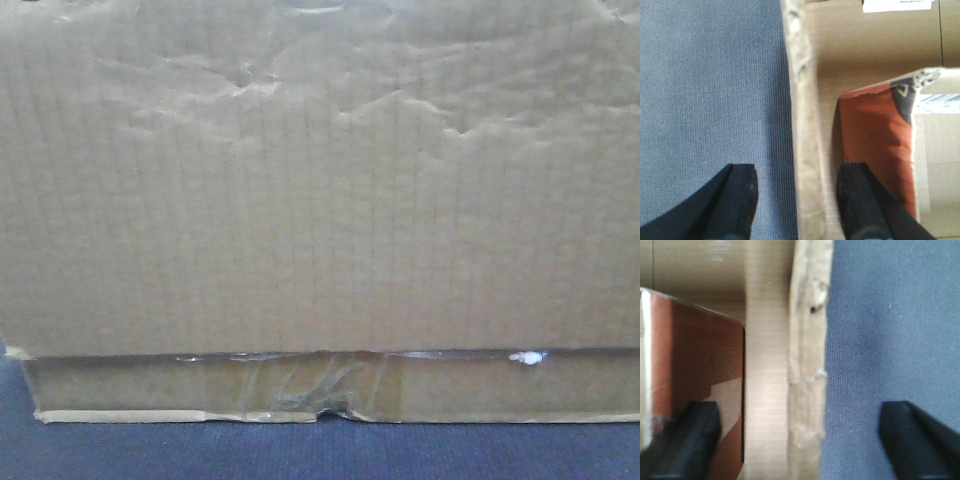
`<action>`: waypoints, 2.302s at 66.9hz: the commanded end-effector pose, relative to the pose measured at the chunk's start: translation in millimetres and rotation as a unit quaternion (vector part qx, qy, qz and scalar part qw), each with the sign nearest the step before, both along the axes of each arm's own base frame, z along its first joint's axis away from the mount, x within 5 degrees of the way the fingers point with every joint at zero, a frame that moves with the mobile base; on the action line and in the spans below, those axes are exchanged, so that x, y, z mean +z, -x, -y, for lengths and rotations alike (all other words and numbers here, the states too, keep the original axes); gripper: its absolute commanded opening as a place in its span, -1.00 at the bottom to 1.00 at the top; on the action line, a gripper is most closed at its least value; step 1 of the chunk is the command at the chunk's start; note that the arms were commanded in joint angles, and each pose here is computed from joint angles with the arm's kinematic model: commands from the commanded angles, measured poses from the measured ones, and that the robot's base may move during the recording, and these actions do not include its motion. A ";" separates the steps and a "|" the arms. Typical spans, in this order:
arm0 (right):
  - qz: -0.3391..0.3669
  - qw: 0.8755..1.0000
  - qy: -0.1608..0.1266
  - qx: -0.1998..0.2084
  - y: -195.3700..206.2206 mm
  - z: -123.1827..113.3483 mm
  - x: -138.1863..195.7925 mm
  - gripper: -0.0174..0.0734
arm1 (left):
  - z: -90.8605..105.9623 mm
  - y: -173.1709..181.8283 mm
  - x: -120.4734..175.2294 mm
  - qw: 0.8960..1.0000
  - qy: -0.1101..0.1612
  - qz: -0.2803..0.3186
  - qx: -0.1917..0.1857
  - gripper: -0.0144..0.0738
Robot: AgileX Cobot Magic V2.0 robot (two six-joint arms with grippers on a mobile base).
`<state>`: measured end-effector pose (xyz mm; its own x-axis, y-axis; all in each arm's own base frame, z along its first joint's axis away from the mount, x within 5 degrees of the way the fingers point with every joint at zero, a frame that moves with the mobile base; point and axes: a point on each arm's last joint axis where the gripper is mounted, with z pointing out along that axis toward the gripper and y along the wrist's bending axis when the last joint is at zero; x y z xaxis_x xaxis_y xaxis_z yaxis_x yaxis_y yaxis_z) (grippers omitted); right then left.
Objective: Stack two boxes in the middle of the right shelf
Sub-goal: 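Lift the clamped box stack off the table with both grippers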
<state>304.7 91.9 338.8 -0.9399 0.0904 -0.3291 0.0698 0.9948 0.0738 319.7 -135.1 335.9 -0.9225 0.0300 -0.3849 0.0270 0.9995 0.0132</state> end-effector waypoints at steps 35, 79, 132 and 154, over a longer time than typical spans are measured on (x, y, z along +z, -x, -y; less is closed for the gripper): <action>0.004 1.000 0.009 0.002 0.1 1.1 0.9 -0.96 | 3.3 3.8 -5.5 0.999 0.023 -0.028 0.004 -0.93; 0.157 0.987 0.014 -0.001 41.9 12.0 76.5 -0.96 | -36.8 61.1 97.4 0.988 0.038 0.149 0.022 -0.92; 0.311 0.950 -0.025 0.021 66.4 14.1 121.6 -0.97 | -44.7 72.9 152.0 0.959 0.077 0.272 0.018 -0.92; 0.311 0.950 -0.025 0.021 66.4 14.1 121.6 -0.97 | -43.8 70.7 153.9 0.955 0.079 0.286 0.014 -0.92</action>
